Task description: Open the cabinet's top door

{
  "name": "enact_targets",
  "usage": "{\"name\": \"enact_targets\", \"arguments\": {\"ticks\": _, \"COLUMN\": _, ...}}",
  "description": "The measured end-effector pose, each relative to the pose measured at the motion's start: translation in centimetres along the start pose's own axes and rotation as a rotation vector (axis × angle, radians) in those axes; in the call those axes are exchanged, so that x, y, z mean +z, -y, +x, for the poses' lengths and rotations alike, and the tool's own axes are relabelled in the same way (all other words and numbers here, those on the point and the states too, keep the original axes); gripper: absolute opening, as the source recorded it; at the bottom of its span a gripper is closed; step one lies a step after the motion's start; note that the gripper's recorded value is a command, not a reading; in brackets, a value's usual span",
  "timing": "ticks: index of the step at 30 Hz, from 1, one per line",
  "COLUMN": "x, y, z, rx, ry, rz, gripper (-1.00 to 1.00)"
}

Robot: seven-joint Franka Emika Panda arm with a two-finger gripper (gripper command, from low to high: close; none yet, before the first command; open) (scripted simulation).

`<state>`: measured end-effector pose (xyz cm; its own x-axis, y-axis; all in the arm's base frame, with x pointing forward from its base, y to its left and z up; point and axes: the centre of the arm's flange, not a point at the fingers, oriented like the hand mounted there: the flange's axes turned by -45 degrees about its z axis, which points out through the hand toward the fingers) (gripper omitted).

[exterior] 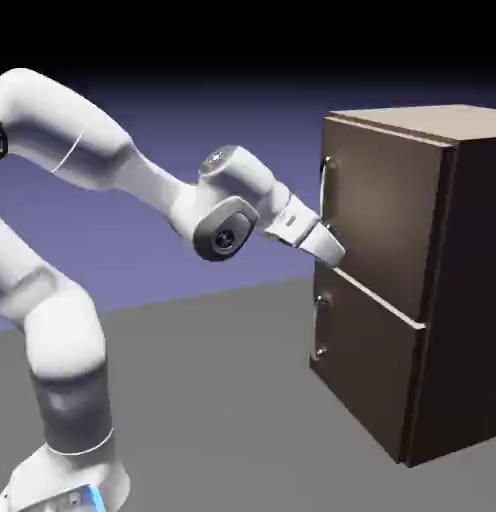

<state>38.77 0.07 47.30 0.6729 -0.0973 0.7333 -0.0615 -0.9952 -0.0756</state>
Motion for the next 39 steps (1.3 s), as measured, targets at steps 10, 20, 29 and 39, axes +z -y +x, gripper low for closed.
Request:
{"name": "enact_targets", "arguments": {"ticks": 10, "x": -4.1, "y": -0.4, "z": 2.6, "rx": 0.540, "ry": -0.117, "rz": 0.038, "gripper": 0.00}}
{"name": "enact_targets", "arguments": {"ticks": 20, "x": -7.5, "y": 0.4, "z": 3.6, "rx": 1.049, "ry": -0.217, "rz": 0.143, "gripper": 0.00}}
{"name": "enact_targets", "arguments": {"ticks": 29, "x": -9.2, "y": 2.1, "z": 3.3, "rx": 1.478, "ry": -0.274, "rz": 0.290, "gripper": 0.00}}
{"name": "enact_targets", "arguments": {"ticks": 39, "x": -9.4, "y": 5.0, "z": 2.2, "rx": 1.920, "ry": -0.286, "rz": 0.499, "gripper": 0.00}}
